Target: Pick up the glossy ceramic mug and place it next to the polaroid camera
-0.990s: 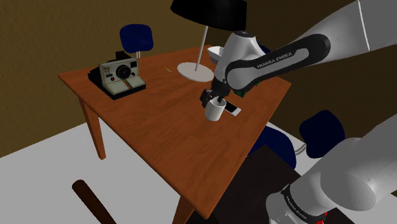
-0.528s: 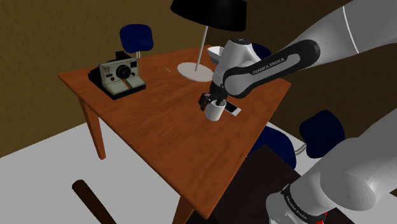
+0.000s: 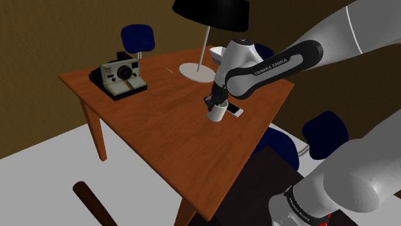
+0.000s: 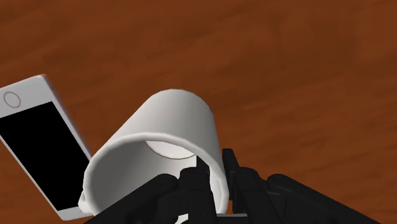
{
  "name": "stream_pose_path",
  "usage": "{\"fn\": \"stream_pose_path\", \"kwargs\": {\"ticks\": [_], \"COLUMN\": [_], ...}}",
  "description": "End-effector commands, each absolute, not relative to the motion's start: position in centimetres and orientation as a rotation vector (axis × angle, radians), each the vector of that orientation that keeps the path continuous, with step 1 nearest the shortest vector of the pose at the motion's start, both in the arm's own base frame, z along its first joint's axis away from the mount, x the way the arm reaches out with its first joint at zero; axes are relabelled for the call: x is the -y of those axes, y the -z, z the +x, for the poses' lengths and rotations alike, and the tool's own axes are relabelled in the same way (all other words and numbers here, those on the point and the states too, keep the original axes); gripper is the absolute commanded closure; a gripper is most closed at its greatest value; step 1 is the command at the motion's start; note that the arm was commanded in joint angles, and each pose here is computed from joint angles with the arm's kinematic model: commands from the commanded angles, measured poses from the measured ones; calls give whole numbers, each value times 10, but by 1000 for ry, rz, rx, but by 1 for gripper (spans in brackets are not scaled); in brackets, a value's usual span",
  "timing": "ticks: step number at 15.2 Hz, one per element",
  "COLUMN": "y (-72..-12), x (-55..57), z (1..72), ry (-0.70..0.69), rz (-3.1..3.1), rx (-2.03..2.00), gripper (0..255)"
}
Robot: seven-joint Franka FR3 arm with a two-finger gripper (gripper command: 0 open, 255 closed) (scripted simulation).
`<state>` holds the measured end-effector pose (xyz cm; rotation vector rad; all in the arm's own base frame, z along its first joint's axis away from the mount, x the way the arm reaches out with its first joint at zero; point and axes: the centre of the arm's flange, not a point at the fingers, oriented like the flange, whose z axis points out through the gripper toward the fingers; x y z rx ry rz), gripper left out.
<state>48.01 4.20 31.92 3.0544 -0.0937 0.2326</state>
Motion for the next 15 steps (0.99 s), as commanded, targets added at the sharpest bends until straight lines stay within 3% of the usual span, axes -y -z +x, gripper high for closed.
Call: {"fn": "stream_pose_path", "kwargs": {"ticks": [1,15], "y": [-319,-367], "x": [-42,-42], "z": [480,480], "ry": [-232,-233], "rz": [3054,3054], "rx": [94,94], "gripper": [255,255]}}
